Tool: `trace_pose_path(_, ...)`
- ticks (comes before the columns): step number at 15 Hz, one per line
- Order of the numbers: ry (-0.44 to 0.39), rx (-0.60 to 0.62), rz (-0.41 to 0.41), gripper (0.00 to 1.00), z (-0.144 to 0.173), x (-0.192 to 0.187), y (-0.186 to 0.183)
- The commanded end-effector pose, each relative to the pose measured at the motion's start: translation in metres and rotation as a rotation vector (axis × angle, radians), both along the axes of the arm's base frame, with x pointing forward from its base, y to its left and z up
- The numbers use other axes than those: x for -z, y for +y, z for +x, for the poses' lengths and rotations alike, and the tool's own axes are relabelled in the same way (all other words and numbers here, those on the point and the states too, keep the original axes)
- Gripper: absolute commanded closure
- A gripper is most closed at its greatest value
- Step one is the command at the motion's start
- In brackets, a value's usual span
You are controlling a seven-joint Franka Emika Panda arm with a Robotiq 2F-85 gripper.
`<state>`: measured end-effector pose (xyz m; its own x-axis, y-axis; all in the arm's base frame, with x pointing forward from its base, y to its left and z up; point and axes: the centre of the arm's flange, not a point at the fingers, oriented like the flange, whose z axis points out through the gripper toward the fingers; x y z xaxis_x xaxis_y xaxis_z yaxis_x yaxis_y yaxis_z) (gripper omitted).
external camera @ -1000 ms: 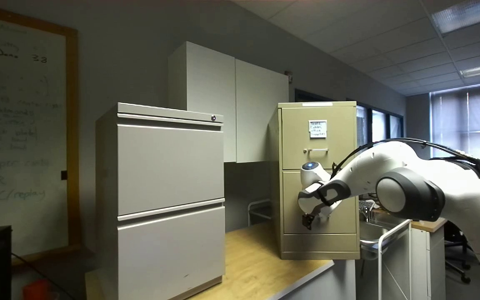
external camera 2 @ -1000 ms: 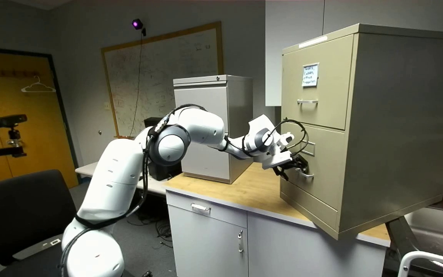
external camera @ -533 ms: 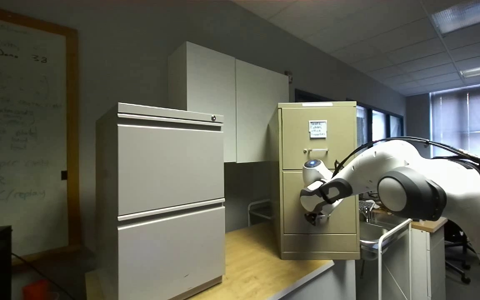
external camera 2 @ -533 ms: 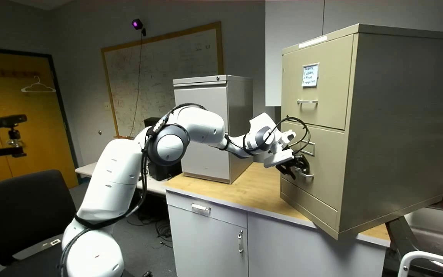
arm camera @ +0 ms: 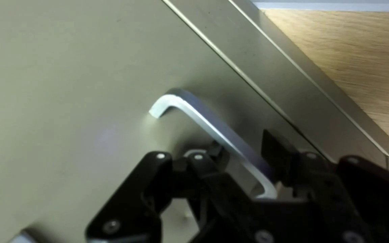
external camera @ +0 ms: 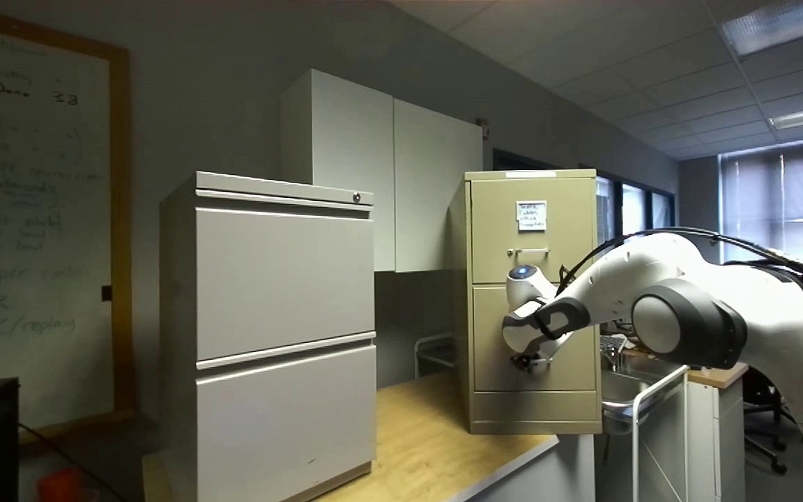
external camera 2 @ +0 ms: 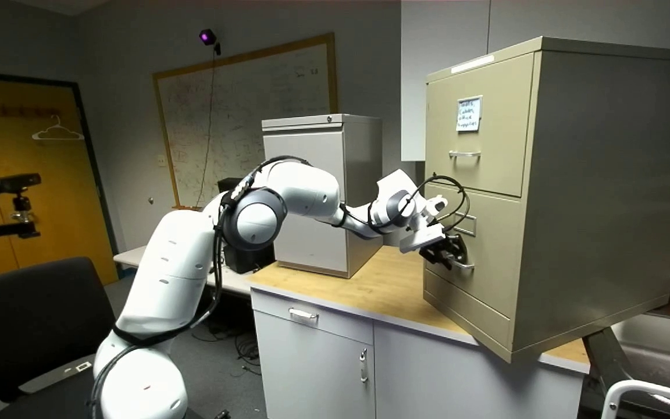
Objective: Open the bottom drawer of the file cabinet to the right
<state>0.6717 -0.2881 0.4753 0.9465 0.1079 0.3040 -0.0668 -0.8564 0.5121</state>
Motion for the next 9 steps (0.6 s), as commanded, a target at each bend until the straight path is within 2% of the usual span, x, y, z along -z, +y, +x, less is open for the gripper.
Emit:
trace_pose_path(1,0.040,0.009,0.093,0.83,0.001,0.005,0.033)
trace_pose_path(3,0.055,0.014,0.140,0.83,-0.004,0.011,0.052)
trace_pose_path(5,0.055,0.011,0.151,0.83,-0.012,0.018,0.070)
trace_pose_path(9,0.061,0.011,0.152,0.84,-0.027,0.023,0.073)
